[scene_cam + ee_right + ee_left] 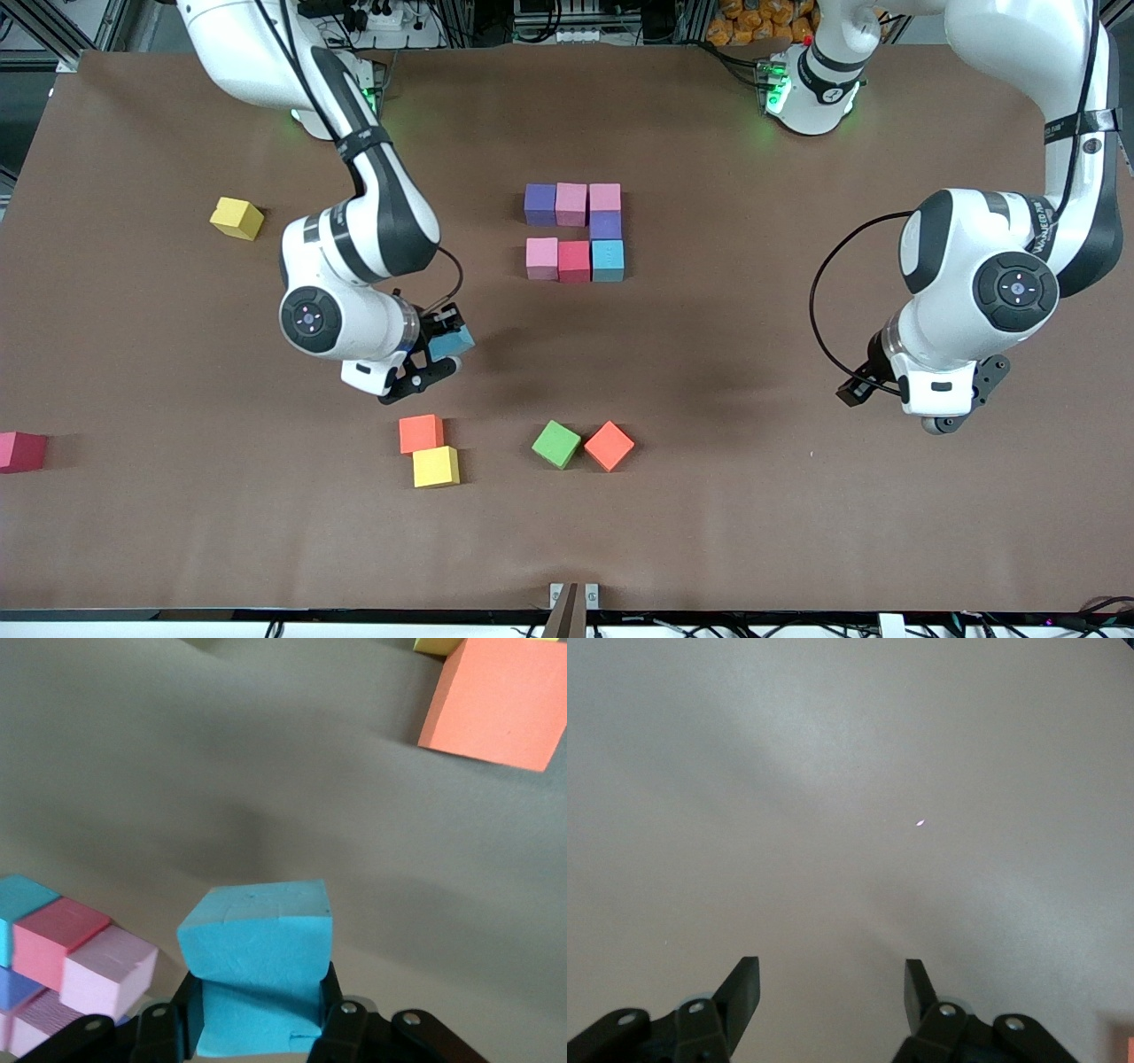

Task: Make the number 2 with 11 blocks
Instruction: 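Carry the cyan cube to the formation with the right gripper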

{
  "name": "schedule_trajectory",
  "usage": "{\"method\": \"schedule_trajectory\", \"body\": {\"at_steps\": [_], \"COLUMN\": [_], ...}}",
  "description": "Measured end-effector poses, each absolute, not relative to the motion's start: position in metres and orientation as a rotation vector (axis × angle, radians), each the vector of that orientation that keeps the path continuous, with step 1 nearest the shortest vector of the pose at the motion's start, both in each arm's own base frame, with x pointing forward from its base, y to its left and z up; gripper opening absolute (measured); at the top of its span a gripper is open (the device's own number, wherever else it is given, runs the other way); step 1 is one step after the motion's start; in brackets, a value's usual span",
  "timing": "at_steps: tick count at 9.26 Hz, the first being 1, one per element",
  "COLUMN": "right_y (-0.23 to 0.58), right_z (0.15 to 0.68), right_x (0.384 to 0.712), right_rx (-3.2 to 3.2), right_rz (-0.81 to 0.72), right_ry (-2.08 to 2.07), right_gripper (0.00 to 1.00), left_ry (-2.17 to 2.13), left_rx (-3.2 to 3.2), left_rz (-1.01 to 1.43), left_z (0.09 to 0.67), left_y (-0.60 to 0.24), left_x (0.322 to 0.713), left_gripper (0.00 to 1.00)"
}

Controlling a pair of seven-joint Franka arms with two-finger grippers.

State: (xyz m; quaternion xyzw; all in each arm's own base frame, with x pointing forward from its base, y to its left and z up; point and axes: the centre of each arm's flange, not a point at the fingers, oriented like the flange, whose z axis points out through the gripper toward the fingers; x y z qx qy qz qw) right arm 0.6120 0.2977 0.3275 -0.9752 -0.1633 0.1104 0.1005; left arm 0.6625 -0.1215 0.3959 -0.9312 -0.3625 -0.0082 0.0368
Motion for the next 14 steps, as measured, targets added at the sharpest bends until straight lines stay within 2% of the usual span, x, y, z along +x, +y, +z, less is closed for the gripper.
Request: {"method": "schedule_trajectory", "body": {"at_steps": [2, 5, 8, 12, 14], "right_y": [0.318, 0.368, 0.425, 0.454, 0.450], "right_z": [0.342, 0.337, 0.333, 0.276, 0.262], "right_x": [0.603, 0.571, 0.525, 0.473, 0.465], "right_rx": [-2.911, -2.950, -3.044, -3.052, -3.081], "right_rz": [0.300, 0.253, 0.166, 0.025, -0.011], "right_ry": [-0.334, -0.173, -0.026, 0.015, 0.006], "right_gripper": [0.53, 0.53, 0.53, 0.53, 0.53], "left_ry": [-1.113, -1.113, -1.112, -1.111, -1.110], "left_rx": [-2.859, -2.859, -2.859, -2.859, -2.860], "left_rz": [-0.025, -0.025, -0.024, -0.023, -0.023], "left_z": [0.396, 0.396, 0.396, 0.395, 0.395], "left_y": [-0.122, -0.122, -0.122, -0.122, -0.123], "left_x": [0.663, 0.663, 0.663, 0.663, 0.663], "left_gripper": [0.74, 0.74, 0.74, 0.74, 0.74]}}
